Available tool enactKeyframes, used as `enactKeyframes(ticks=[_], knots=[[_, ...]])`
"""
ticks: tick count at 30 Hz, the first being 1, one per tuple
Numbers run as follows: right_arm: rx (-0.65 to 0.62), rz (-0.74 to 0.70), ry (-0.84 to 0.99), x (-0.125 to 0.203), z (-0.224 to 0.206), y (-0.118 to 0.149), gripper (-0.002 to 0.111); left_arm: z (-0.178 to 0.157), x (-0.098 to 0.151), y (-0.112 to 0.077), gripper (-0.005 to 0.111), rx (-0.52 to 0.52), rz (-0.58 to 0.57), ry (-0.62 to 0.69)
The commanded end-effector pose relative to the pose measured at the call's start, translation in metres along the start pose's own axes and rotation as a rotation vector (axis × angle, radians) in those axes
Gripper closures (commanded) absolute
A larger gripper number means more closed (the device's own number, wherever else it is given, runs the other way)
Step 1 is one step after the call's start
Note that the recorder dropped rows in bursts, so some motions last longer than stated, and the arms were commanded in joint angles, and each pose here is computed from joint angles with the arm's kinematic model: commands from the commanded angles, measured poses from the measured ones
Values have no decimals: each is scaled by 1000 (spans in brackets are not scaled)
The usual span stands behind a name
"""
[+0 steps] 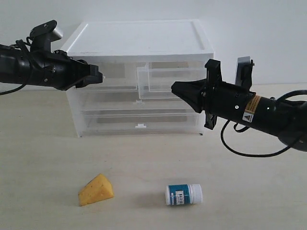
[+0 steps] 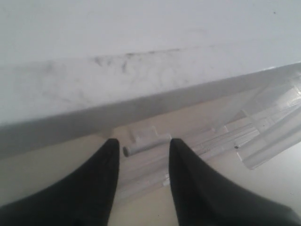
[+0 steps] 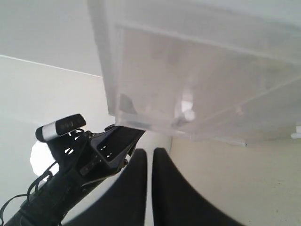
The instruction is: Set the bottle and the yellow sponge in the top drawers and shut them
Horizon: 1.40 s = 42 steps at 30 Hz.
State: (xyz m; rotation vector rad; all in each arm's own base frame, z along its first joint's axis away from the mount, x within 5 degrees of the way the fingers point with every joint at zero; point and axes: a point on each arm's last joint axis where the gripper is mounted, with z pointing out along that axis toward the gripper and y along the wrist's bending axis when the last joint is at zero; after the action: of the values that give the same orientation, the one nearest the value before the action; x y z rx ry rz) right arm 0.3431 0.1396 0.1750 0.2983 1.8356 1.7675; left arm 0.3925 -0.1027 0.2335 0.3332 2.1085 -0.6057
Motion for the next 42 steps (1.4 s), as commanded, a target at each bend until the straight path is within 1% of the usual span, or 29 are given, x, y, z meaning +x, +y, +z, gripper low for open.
enactKeyframes(ticks=[1, 8, 12, 14, 16, 17, 19, 20, 21, 23, 27, 28, 29, 31, 34, 36, 42], knots=[[-6, -38, 11, 11, -11, 9, 108, -1, -10, 18, 70, -153, -50, -62], [19, -71, 9, 20, -20, 5, 108, -1, -10, 18, 70, -146, -50, -61], [15, -47, -26, 16, -20, 5, 108, -1, -10, 18, 70, -146, -50, -61], [12, -57, -22, 16, -19, 6, 103, -1, -10, 18, 70, -146, -50, -61], [6, -83, 8, 15, -17, 8, 88, -1, -10, 18, 70, -146, -50, -61], [4, -84, 5, 15, -17, 9, 77, -1, -10, 18, 70, -146, -50, -61], [12, -43, -29, 12, -17, 8, 52, -1, -10, 18, 70, -146, -50, -61], [23, -26, -43, 10, -17, 7, 43, -1, -10, 18, 70, -146, -50, -61], [28, -21, -56, 9, -17, 7, 41, -1, -10, 18, 70, -146, -50, -61], [38, -19, -79, 7, -17, 6, 47, -1, -10, 18, 70, -146, -50, -61], [44, -16, -121, 0, -15, 7, 76, -1, -10, 18, 70, -146, -50, -61], [48, -25, -110, -1, -13, 8, 82, -1, -10, 18, 70, -146, -50, -61], [53, -27, -92, -2, -11, 10, 84, -1, -10, 18, 70, -146, -50, -61], [62, -16, -69, -6, -6, 13, 82, -1, -10, 18, 70, -147, -45, -61], [55, -3, -72, -9, -3, 16, 68, -1, -10, 18, 70, -147, -45, -61], [72, 30, -80, -11, -2, 15, 59, -1, -10, 18, 70, -147, -45, -61], [89, 56, -91, -12, -3, 13, 57, -1, -10, 18, 70, -147, -43, -60]])
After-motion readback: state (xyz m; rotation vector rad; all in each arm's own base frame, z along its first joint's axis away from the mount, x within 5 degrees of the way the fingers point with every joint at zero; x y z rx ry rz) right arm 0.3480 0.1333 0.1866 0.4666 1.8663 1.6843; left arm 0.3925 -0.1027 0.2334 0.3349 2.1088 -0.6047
